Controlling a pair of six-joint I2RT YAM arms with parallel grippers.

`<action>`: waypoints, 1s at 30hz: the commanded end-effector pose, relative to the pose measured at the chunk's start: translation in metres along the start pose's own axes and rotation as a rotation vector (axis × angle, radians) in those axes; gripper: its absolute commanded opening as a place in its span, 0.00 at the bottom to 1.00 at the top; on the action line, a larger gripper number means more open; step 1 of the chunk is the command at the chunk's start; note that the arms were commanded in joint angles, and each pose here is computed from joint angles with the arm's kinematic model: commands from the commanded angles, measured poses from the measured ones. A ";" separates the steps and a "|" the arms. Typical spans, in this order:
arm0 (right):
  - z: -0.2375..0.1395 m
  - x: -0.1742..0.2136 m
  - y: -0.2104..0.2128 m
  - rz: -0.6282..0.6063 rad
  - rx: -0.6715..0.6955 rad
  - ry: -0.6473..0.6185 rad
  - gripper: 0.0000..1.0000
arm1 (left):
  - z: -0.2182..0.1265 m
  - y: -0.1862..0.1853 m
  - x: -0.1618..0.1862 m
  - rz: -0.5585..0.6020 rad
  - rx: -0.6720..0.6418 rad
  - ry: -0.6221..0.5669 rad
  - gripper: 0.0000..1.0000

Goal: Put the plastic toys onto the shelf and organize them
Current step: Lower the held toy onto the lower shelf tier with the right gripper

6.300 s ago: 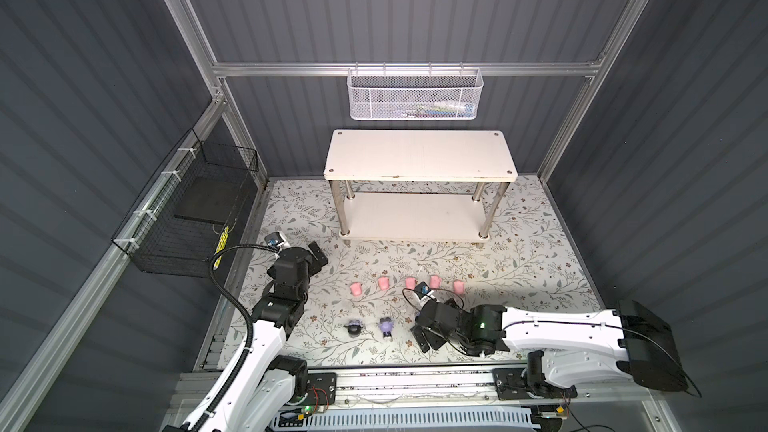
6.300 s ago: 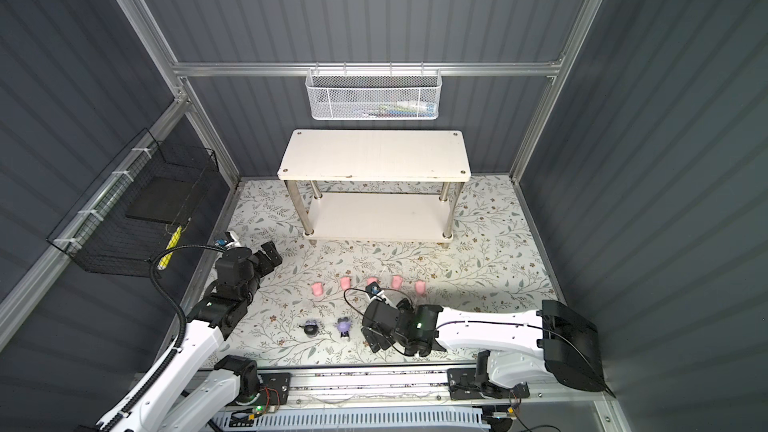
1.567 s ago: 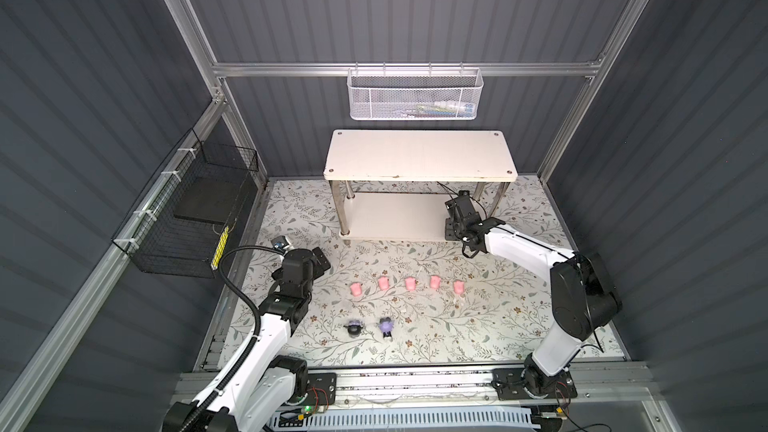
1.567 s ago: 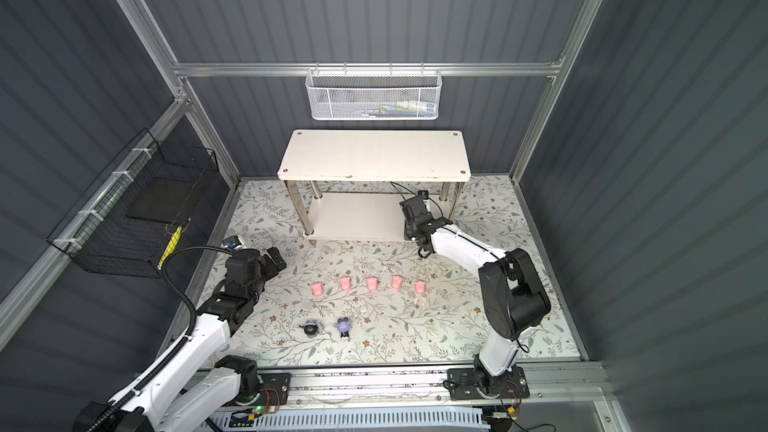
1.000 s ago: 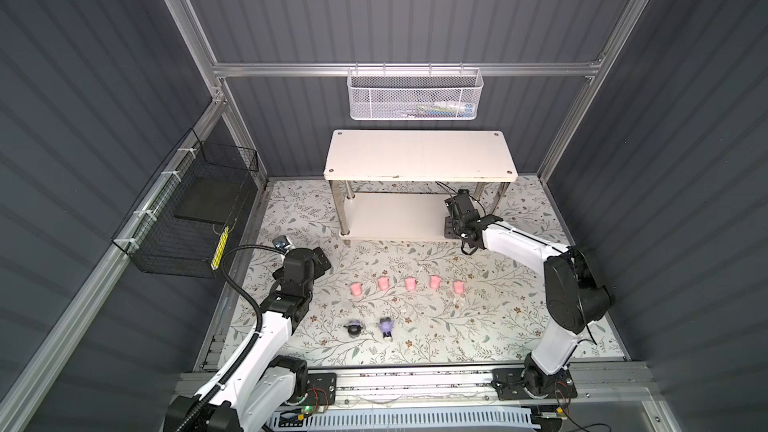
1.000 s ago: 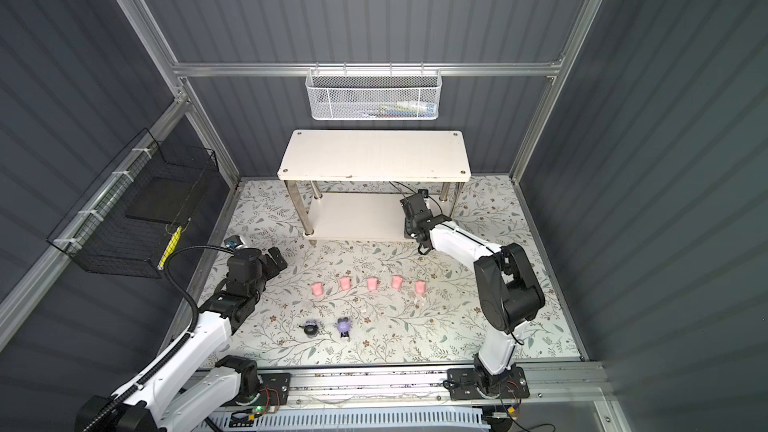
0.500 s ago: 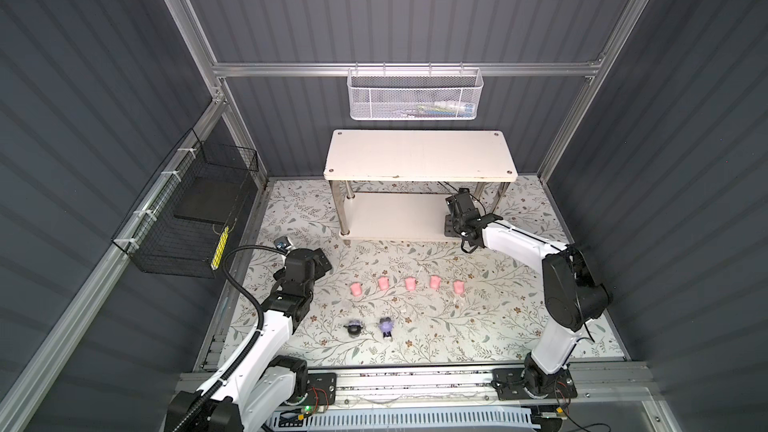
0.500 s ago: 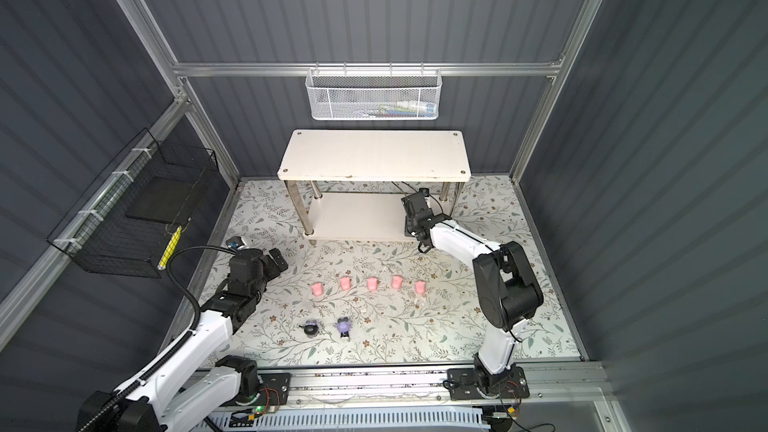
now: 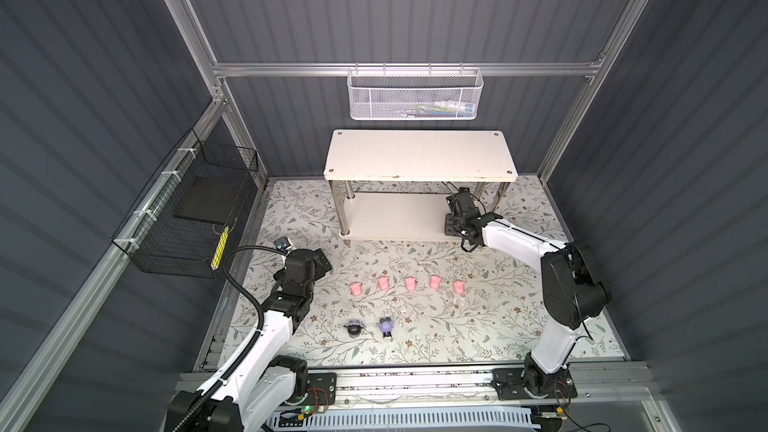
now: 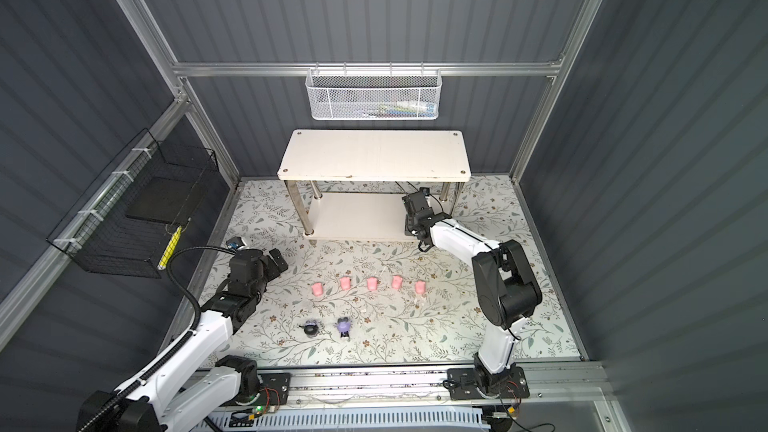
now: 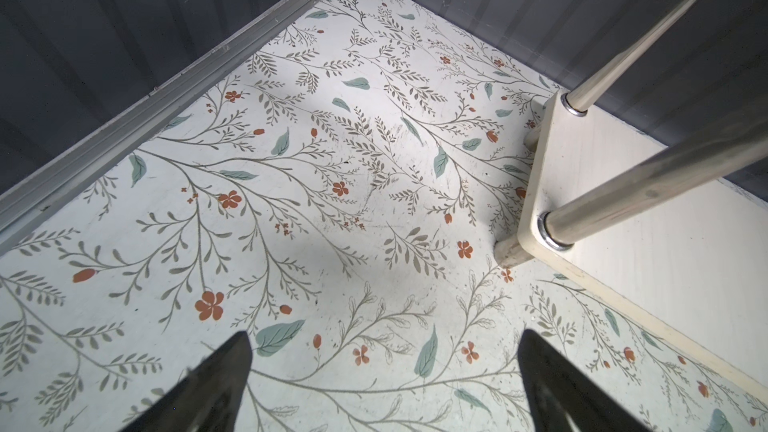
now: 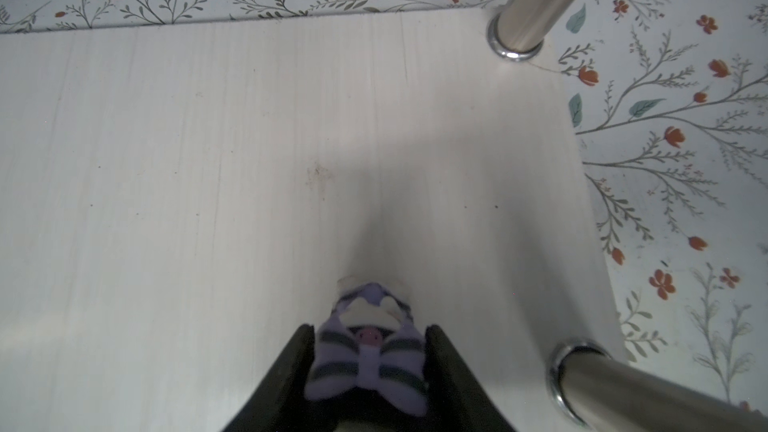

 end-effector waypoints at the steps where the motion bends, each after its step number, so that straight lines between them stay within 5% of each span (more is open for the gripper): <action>1: 0.003 -0.002 -0.001 0.005 0.006 0.009 0.46 | 0.001 0.002 0.002 0.020 -0.009 -0.005 1.00; 30: 0.008 -0.010 -0.002 -0.001 0.011 0.004 0.51 | 0.005 0.004 0.007 0.013 -0.013 0.004 1.00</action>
Point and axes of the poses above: each gripper's point midway between its finger pads, its own z axis out along the fingers, its own y axis along the line the jaws close on, x = y × z, the point moved 5 cm from there along -z, back along the fingers, and after that the axes turned 13 degrees about -z, right-handed, at the moved point
